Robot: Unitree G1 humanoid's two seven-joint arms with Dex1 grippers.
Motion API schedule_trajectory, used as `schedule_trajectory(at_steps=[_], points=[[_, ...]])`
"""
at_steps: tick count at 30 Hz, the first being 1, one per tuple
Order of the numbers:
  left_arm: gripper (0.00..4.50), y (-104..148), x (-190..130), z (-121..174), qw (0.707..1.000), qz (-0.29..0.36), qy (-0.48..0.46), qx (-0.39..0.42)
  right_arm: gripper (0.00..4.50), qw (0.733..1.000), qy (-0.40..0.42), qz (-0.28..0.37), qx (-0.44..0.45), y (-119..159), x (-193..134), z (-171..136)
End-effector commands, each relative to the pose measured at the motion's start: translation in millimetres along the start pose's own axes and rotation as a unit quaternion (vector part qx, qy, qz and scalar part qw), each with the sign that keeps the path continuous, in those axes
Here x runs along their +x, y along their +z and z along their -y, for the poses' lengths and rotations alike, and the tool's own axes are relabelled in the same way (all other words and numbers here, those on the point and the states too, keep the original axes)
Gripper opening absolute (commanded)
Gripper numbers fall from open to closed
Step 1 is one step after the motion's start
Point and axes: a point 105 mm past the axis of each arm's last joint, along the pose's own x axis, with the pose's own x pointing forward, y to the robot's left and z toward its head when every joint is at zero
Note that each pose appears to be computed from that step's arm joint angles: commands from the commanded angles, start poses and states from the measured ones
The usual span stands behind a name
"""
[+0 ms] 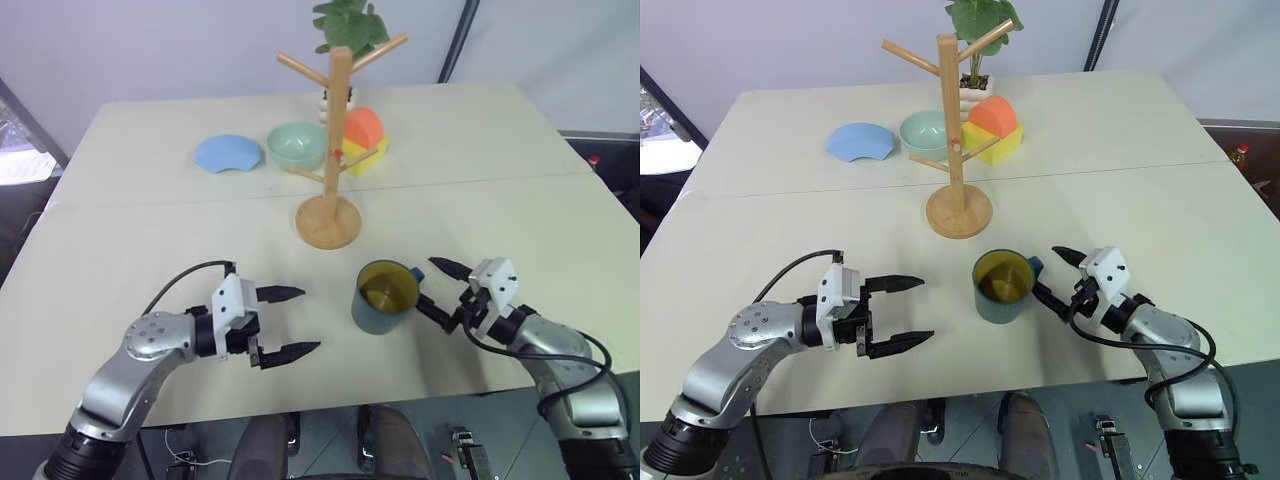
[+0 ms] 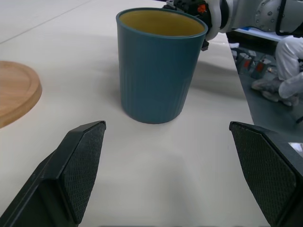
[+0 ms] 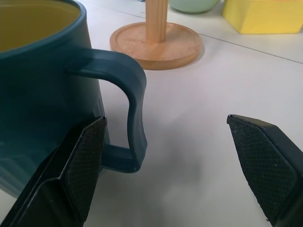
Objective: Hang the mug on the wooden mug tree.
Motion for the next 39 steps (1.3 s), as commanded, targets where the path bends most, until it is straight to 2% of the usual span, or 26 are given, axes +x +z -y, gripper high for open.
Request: schedule_trajectory(at_steps=[1,2,3,5,10,11,14,19,23,26,39], points=[[4.5,11,-3,0,1.0,0.012,0.007,0.027,4.25,1.0,0.004,0.02,0.0,6,3,0],[4.5,11,-3,0,1.0,0.012,0.008,0.027,4.25,1.0,0.006,0.022,0.003,6,3,0],[4.5,11,-3,0,1.0,0.012,0.009,0.027,3.69,1.0,0.008,0.023,0.006,6,4,-1],[4.5,11,-3,0,0.999,0.012,0.011,0.028,2.9,0.999,0.011,0.029,0.018,7,5,-1],[4.5,10,-5,-1,0.999,0.011,0.018,0.029,0.17,0.999,0.024,0.031,0.033,6,6,-4],[4.5,9,-6,-2,0.999,0.011,0.019,0.029,0.04,0.999,0.027,0.031,0.035,6,5,-5],[4.5,8,-8,-3,0.999,0.009,0.022,0.029,0.04,0.998,0.037,0.03,0.037,5,4,-8],[4.5,8,-9,-8,0.999,0.015,0.033,0.029,0.04,0.999,0.046,0.02,-0.016,17,4,-10],[4.5,9,-12,-20,0.997,0.017,0.06,0.037,0.04,0.985,0.066,-0.012,-0.157,49,12,-12],[4.5,13,-14,-29,0.995,0.023,0.079,0.047,0.04,0.967,0.064,0.0,-0.246,89,20,-12],[4.5,33,-16,-51,0.987,0.062,0.131,0.071,0.04,0.935,0.055,0.014,-0.351,165,46,-12]])
